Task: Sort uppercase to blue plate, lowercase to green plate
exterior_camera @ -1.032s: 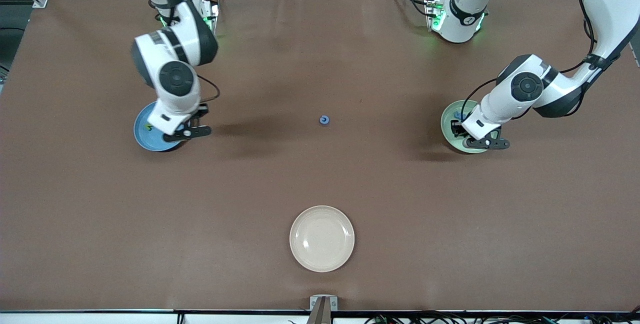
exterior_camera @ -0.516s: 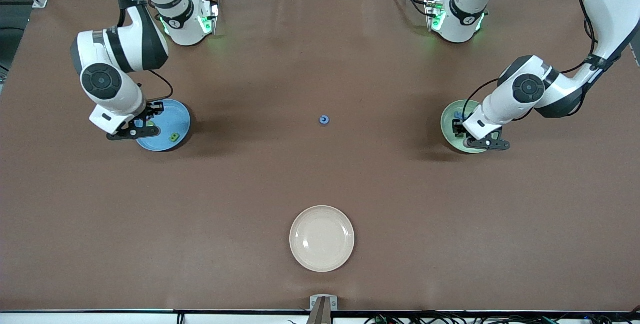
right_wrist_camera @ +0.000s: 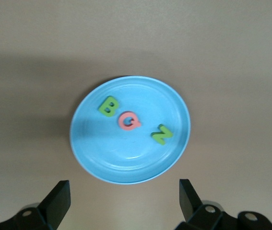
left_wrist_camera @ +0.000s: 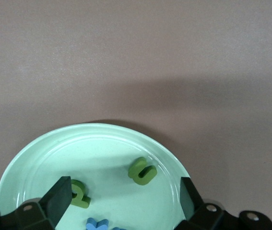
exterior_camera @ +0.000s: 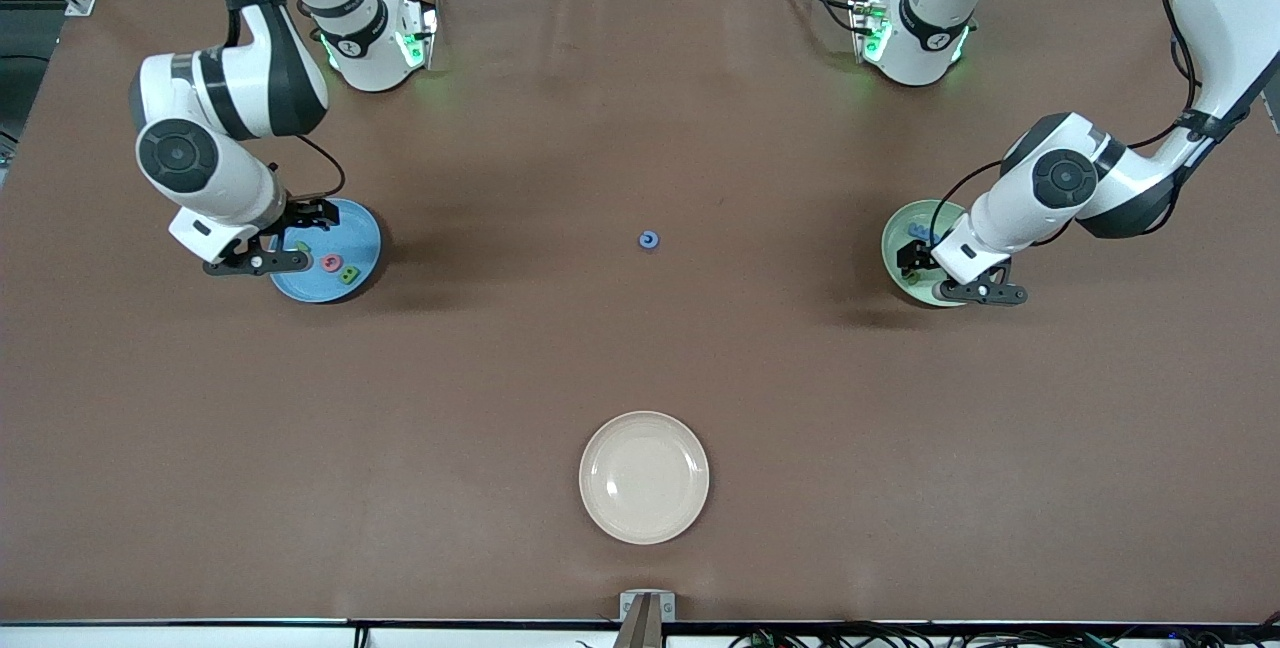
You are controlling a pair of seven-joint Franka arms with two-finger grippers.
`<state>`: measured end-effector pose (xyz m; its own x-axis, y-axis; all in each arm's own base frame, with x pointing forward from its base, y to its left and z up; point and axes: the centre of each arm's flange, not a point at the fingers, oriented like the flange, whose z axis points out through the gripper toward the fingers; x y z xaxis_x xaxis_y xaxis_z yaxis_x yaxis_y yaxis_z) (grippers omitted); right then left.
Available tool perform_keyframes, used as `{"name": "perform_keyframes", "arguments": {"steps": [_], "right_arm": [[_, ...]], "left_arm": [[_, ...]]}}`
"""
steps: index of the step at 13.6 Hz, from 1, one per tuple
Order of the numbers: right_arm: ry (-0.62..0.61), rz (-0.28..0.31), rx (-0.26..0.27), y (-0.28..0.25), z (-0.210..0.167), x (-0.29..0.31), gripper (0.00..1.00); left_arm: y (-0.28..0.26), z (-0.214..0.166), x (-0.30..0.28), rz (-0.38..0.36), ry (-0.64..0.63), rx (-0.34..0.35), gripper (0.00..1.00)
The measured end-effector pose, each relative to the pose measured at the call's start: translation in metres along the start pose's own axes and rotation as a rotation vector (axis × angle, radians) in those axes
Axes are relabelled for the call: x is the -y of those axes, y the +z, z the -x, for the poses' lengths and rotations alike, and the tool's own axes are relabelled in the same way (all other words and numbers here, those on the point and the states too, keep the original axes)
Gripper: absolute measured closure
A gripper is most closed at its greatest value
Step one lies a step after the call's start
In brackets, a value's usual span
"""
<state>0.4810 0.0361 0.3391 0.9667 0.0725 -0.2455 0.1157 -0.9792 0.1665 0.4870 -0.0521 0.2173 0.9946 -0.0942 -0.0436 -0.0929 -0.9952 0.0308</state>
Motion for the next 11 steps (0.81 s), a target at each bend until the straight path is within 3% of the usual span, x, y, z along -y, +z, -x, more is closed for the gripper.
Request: {"name": "perform_keyframes", "arguments": {"steps": [3, 6, 9, 11], "right_arm": [[0.070, -0.026, -0.005, -0.009, 0.004, 0.005, 0.00], [0.146, -0.114, -0.003, -0.021, 0.005, 0.043, 0.00], [0.311, -0.128, 0.027, -0.051, 0.008, 0.077, 0.00], [0.469, -0.190, 0.064, -0.082, 0.008, 0.084, 0.00]], "left_arm": [[-0.002, -0.003, 0.002, -0.001, -0.005, -0.007, 0.00], [-0.005, -0.006, 0.004, -0.001, -0.010, -0.014, 0.00], [-0.009, -0.011, 0.002, 0.020, -0.025, -0.011, 0.00], [-0.018, -0.017, -0.001, 0.077, -0.009, 0.018, 0.00]]}}
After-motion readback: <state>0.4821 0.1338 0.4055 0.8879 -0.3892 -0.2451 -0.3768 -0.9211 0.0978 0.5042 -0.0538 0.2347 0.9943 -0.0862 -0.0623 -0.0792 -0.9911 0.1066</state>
